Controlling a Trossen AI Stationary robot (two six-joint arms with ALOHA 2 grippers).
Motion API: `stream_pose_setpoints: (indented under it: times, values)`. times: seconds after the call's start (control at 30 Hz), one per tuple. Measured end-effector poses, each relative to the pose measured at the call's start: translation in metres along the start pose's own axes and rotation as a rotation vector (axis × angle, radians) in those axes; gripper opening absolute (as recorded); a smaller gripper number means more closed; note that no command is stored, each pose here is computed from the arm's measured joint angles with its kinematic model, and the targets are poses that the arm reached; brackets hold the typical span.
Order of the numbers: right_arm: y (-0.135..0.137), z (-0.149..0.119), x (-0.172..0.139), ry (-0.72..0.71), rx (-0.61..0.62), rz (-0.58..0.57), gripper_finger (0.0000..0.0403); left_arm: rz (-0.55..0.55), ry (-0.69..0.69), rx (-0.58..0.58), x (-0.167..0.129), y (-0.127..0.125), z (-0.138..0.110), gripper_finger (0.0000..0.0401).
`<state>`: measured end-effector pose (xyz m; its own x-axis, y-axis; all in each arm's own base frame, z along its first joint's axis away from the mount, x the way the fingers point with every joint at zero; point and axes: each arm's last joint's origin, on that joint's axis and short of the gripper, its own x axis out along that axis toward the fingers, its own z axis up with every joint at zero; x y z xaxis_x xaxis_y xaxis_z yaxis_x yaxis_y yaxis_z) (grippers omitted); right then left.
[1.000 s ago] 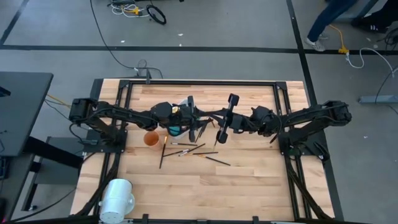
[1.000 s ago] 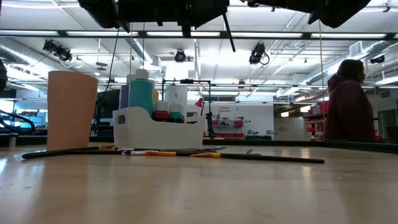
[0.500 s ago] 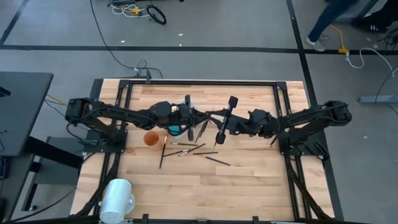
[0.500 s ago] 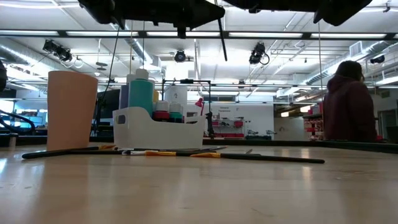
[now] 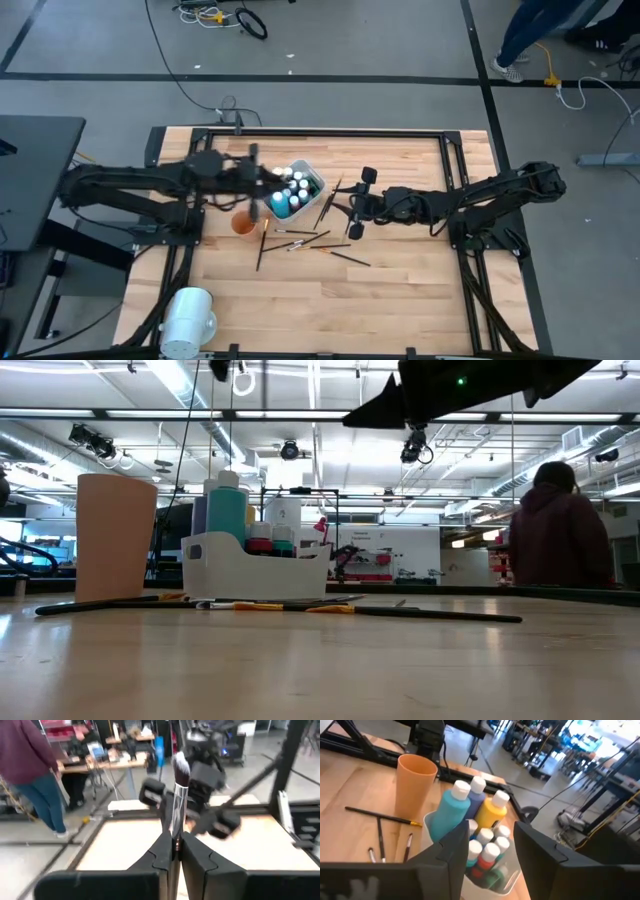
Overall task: Pick & Place Paint Supplies
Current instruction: Put the black silver paintbrush into the orange cup
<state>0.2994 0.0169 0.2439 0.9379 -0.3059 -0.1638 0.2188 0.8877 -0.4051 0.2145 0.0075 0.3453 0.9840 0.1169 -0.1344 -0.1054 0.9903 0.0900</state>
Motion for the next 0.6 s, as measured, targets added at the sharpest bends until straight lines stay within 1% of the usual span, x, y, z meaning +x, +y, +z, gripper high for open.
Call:
stream_pose_setpoints:
  times: [0.13, 0.23, 0.33, 0.4, 0.5, 0.6]
  values:
    - [0.0, -0.001, 0.0, 0.007, 0.027, 0.004, 0.0163, -0.015, 0.045, -0.031, -0.035, 0.001, 0.001, 0.0025]
    - [0.0, -0.001, 0.0, 0.006, 0.027, 0.003, 0.0164, 0.011, 0.024, -0.074, -0.052, 0.001, -0.009, 0.0025]
    - [0.0, 0.0, 0.0, 0.004, 0.027, 0.002, 0.0164, 0.052, 0.054, -0.118, -0.062, -0.001, -0.035, 0.0025]
    - [0.0, -0.001, 0.0, 0.006, 0.025, 0.004, 0.0164, 0.058, 0.065, -0.135, -0.067, -0.002, -0.053, 0.0025]
    - [0.0, -0.001, 0.0, 0.006, 0.024, 0.003, 0.0164, 0.01, 0.072, -0.135, -0.075, -0.004, -0.072, 0.0028]
    - [0.0, -0.001, 0.0, 0.006, 0.024, 0.003, 0.0164, -0.032, 0.069, -0.181, -0.082, -0.006, -0.084, 0.0028]
